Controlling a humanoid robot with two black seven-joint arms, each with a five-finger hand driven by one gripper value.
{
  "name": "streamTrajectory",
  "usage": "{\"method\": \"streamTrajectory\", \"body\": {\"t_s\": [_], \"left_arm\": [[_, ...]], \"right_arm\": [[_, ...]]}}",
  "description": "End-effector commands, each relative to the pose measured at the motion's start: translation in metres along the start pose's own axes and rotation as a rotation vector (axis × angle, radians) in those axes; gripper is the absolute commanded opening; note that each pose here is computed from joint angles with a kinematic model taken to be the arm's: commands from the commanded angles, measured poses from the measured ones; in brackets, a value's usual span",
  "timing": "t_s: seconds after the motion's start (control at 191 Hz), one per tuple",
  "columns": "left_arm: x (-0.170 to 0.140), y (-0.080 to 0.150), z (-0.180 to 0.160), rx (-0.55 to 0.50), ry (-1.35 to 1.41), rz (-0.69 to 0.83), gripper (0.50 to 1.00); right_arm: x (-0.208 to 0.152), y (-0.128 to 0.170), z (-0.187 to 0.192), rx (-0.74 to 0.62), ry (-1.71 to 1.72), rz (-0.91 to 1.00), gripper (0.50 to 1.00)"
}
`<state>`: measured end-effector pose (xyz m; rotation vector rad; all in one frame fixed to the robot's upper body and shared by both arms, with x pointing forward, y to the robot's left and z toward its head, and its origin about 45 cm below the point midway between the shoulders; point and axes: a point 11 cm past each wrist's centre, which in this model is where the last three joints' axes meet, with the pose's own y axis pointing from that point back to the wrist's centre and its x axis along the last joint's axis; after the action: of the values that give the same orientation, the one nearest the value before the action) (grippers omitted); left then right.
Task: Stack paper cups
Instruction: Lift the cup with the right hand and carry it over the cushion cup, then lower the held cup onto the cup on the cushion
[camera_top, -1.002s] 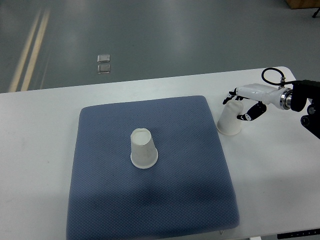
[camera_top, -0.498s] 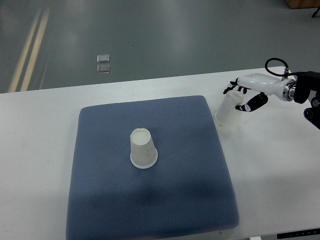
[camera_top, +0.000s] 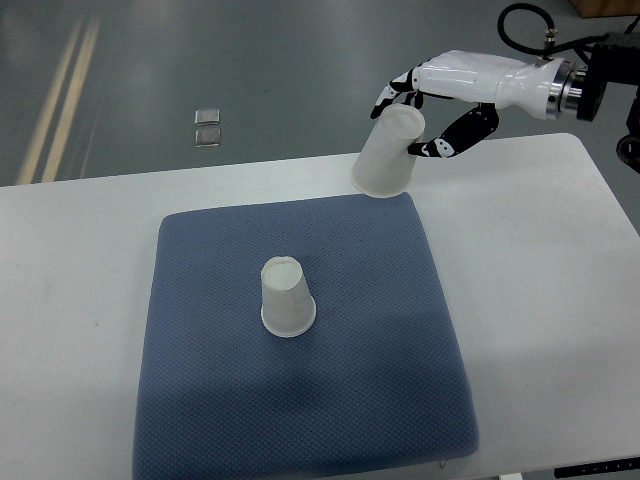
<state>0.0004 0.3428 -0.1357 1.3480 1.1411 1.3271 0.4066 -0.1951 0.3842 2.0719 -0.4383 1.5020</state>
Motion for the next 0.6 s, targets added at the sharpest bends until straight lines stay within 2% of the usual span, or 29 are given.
{"method": "streamTrajectory", "body": {"t_s": [0.0,0.367,0.593], "left_arm": [[0.000,0.000,0.000,0.000,0.000,0.000,1.000],[0.000,0.000,0.000,0.000,0.000,0.000,1.000],[0.000,0.000,0.000,0.000,0.000,0.000,1.000]], "right_arm": [[0.011,-0.011,-0.030,0.086,0.018,-0.029,0.543],[-0.006,-0.061,-0.102,0.308,-0.012,-0.156,0.549],[-0.020,-0.075,-0.114,0.321,0.002,-0.187,0.552]]}}
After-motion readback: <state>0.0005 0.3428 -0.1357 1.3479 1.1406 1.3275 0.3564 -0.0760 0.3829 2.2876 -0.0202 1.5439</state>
